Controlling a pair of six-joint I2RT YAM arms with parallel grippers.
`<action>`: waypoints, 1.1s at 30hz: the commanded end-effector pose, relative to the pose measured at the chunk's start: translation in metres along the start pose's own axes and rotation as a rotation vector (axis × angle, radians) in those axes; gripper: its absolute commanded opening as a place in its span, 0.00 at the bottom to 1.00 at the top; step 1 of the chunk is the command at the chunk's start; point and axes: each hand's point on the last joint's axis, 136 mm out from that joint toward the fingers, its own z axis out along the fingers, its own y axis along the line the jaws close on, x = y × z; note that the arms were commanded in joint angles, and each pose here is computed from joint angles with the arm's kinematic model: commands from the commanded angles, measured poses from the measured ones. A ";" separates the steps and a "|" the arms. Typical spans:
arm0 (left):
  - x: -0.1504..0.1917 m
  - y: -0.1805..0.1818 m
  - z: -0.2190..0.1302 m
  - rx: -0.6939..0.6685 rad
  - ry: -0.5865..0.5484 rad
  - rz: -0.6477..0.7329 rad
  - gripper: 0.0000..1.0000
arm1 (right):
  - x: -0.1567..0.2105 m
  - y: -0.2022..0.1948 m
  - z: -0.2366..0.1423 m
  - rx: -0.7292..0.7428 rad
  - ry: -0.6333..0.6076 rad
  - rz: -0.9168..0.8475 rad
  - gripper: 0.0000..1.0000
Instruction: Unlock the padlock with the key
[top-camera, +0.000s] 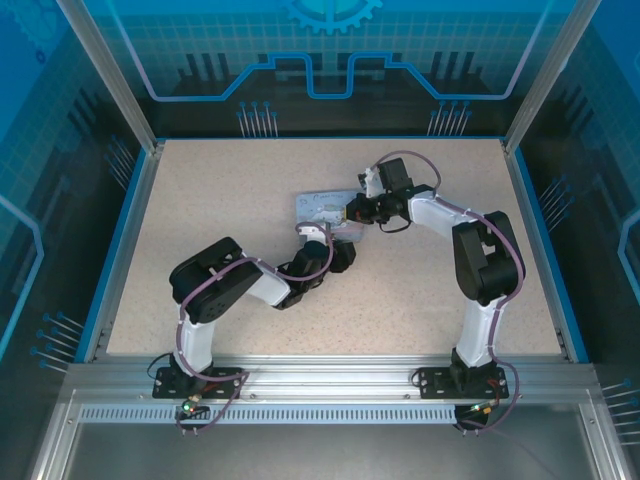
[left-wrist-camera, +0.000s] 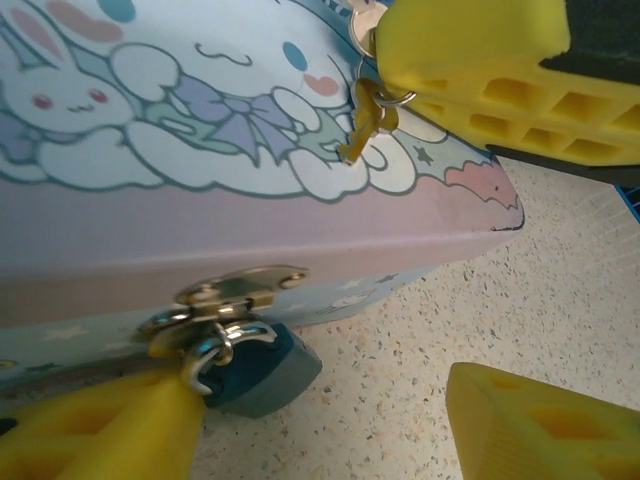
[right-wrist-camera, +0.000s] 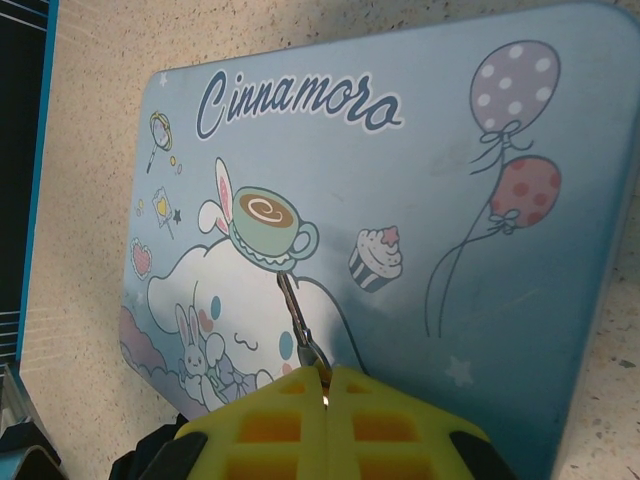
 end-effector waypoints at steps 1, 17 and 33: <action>-0.019 -0.018 -0.005 0.065 -0.062 -0.039 0.62 | 0.020 -0.013 0.014 0.043 0.073 0.030 0.00; -0.024 -0.019 0.005 0.050 -0.070 -0.138 0.48 | 0.018 -0.010 0.012 0.036 0.068 0.028 0.00; 0.001 -0.002 0.016 -0.038 0.020 -0.221 0.59 | 0.020 -0.011 0.013 0.043 0.076 0.035 0.00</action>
